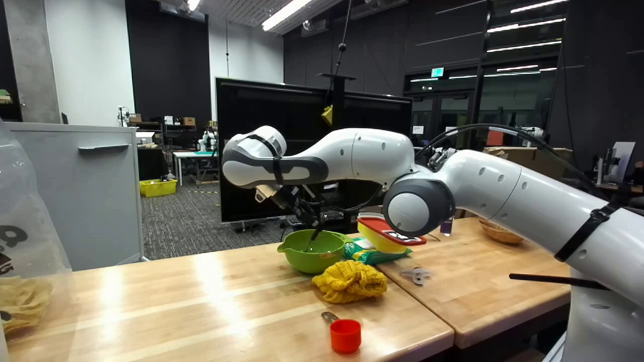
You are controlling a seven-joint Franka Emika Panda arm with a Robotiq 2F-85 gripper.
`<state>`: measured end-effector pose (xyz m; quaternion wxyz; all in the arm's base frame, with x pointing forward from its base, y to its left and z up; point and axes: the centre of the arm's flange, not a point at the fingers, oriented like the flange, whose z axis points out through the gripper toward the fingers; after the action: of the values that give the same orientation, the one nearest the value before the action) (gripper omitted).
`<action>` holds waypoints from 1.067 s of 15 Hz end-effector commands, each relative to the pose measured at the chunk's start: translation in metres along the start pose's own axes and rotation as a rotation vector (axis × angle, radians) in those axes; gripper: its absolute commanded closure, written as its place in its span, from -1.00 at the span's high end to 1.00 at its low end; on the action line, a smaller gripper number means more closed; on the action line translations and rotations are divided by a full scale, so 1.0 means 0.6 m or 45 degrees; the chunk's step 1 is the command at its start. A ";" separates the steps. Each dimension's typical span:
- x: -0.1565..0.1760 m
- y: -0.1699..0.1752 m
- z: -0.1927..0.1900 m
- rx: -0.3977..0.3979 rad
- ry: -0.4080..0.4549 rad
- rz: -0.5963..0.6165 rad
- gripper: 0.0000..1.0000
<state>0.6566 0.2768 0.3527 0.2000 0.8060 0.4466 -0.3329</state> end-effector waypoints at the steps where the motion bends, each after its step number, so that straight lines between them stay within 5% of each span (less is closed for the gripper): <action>1: -0.004 0.021 -0.061 0.012 -0.011 -0.020 -0.94; 16: -0.083 0.094 0.067 0.309 -0.178 0.091 -0.94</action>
<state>0.6604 0.1956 0.3637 0.1600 0.8175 0.3704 -0.4111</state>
